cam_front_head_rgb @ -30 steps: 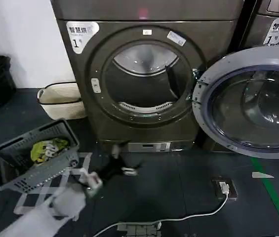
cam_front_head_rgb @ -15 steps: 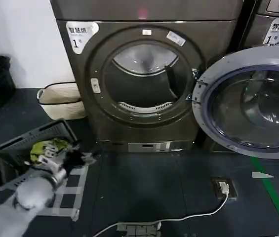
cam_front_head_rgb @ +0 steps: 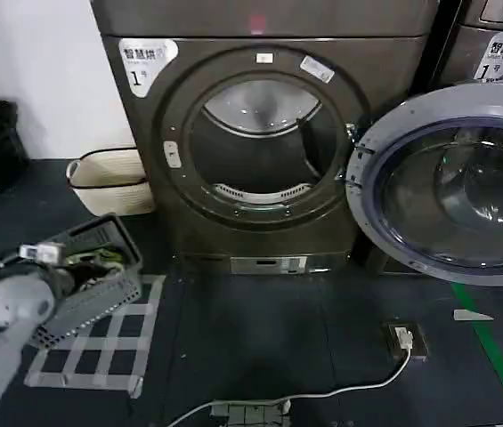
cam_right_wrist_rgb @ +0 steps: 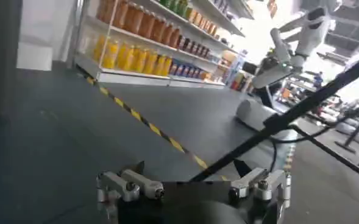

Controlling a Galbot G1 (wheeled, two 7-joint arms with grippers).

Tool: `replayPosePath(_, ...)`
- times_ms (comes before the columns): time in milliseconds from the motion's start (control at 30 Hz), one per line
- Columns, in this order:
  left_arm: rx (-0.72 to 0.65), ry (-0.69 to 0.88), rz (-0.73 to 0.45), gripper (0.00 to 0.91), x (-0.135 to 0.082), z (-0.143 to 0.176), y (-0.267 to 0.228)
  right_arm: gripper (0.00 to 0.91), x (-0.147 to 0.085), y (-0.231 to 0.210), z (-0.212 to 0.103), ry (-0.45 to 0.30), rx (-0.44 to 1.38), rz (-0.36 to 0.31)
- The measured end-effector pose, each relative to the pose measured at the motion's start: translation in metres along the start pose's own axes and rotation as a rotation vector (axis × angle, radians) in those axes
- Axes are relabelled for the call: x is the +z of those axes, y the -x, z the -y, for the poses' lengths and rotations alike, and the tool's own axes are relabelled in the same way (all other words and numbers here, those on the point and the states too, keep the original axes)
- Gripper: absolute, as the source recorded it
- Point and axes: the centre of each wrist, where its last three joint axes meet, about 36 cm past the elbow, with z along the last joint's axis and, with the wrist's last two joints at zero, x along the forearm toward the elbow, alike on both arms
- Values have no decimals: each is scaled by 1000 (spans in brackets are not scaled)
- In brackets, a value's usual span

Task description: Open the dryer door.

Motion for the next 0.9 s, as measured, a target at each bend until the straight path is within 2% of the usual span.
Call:
replayPosePath(300,-118,-75,14,907,-25,-44,19,907,10,-9,3,4,28,-26)
replayPosePath(533,-186,-95,-49,907,-14,-63,34,907,12,-11,5,13,41,-22)
replayPosePath(900,-187,-142,-86,907,-1,-69,40,907,12,-12,4,13,35,-18)
